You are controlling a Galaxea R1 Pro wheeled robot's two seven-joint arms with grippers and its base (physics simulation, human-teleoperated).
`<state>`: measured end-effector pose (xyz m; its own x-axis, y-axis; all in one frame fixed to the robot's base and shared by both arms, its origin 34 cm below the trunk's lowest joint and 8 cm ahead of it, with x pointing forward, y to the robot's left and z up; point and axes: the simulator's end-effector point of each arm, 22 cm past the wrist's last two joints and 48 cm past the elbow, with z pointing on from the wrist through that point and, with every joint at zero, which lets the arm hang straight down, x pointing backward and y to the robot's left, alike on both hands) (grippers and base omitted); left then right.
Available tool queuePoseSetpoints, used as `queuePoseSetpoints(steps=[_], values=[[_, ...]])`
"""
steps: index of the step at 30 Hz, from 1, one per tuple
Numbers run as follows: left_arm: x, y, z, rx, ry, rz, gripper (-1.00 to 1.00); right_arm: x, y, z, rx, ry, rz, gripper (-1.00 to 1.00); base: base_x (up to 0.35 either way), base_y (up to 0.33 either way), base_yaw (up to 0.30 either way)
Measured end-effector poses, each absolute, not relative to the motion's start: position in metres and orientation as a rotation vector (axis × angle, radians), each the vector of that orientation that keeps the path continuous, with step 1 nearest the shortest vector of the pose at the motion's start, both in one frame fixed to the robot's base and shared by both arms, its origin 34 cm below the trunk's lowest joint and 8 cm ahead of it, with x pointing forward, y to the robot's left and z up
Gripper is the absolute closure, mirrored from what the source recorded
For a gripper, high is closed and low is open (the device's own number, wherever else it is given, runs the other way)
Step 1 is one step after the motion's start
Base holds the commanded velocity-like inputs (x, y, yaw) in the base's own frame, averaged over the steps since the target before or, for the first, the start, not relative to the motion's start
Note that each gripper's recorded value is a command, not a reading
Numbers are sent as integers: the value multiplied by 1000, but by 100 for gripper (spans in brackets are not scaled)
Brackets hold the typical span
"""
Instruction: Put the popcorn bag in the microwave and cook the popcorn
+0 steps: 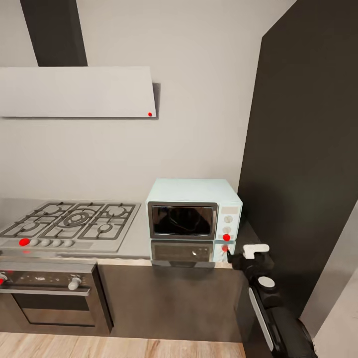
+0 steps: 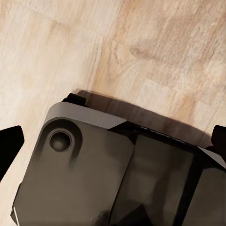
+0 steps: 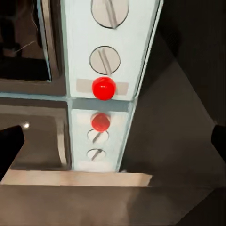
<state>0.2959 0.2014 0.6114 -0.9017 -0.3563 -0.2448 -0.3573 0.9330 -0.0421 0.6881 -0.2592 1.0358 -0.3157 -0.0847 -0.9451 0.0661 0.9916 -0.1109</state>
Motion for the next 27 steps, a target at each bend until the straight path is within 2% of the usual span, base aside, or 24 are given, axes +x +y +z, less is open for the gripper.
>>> queuePoseSetpoints(steps=[8,22,27], values=[[296,201,611,-533,2841,6,-100,692,-274,1034,91,1815,-98,-100,0,0,0],[297,201,612,-533,2839,4,-100,693,-260,1027,51,1826,-59,-100,0,0,0],[296,201,612,-533,2839,4,-100,689,-245,998,-1,1891,3,-100,149,0,0]])
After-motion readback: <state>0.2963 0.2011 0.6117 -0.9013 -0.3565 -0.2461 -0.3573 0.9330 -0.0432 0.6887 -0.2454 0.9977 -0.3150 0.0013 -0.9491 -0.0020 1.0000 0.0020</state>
